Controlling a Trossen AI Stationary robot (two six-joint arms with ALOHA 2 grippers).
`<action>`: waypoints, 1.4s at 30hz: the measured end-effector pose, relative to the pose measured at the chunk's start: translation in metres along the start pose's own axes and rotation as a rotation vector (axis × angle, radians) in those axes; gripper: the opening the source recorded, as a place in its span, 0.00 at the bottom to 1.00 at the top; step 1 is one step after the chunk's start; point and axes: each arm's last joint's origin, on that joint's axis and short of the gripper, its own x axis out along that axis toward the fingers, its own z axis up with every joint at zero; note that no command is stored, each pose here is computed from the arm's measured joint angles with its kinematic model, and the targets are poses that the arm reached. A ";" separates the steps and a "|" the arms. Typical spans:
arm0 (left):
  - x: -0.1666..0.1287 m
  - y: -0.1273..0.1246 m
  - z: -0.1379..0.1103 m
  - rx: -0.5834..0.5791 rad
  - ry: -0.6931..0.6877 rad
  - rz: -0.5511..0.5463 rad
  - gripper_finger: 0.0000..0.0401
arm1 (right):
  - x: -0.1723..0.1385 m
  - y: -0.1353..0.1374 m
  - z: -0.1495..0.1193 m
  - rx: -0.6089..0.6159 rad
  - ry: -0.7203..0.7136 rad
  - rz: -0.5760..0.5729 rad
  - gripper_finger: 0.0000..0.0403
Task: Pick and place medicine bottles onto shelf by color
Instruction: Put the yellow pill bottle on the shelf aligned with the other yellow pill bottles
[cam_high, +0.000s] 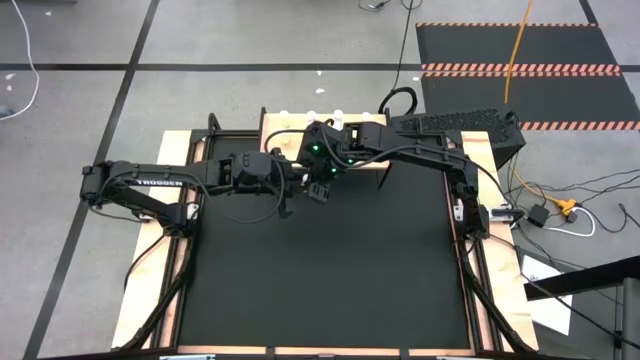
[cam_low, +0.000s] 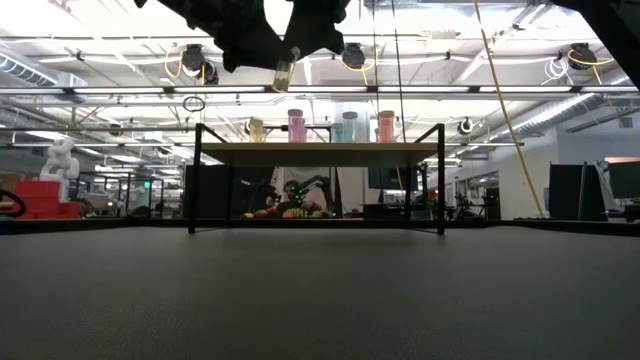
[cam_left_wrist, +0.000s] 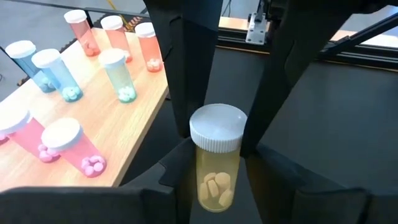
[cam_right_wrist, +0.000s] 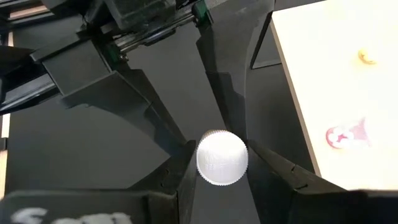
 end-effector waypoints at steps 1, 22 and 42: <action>0.000 0.000 0.000 0.000 0.000 0.000 0.33 | 0.000 0.000 0.000 -0.001 0.001 0.007 0.29; -0.003 -0.014 0.000 0.018 -0.002 -0.088 0.30 | -0.002 -0.003 0.000 -0.055 0.006 0.212 0.29; -0.004 -0.022 0.002 0.003 -0.018 -0.164 0.30 | -0.014 -0.013 0.013 -0.179 -0.152 0.295 0.47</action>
